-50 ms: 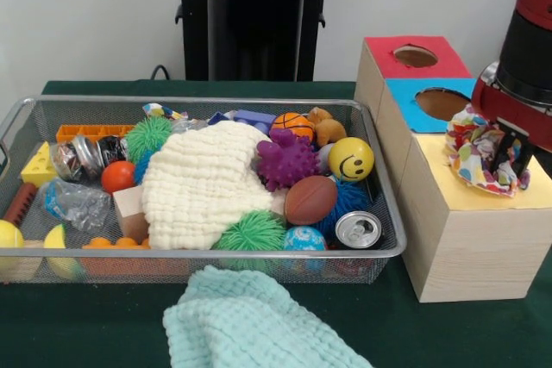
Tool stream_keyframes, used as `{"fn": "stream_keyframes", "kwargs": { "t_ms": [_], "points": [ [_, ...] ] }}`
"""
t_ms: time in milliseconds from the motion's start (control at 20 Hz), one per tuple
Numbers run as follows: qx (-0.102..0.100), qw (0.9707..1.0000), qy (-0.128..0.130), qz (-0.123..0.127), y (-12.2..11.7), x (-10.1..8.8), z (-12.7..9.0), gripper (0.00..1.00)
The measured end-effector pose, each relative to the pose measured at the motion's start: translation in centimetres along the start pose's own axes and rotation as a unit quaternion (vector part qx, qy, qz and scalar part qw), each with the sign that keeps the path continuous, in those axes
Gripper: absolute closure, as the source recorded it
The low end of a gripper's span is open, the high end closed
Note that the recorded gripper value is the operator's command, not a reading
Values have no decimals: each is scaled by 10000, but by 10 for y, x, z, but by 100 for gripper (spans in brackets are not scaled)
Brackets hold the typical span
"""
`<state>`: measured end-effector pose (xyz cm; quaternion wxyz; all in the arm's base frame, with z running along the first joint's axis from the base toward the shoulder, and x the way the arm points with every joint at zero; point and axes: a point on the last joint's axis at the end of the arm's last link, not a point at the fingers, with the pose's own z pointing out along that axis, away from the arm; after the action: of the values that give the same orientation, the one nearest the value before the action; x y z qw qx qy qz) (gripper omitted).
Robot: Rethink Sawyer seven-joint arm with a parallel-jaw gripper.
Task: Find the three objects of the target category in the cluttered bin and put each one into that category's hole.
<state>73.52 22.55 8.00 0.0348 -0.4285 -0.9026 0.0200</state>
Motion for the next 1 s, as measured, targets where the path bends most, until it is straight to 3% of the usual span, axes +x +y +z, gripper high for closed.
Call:
{"fn": "stream_keyframes", "kwargs": {
  "t_ms": [400, 1000],
  "points": [
    [244, 9996, 46, -114, 7, -1, -1, 100],
    [278, 9995, 60, -116, 7, -3, -1, 100]
  ]
}}
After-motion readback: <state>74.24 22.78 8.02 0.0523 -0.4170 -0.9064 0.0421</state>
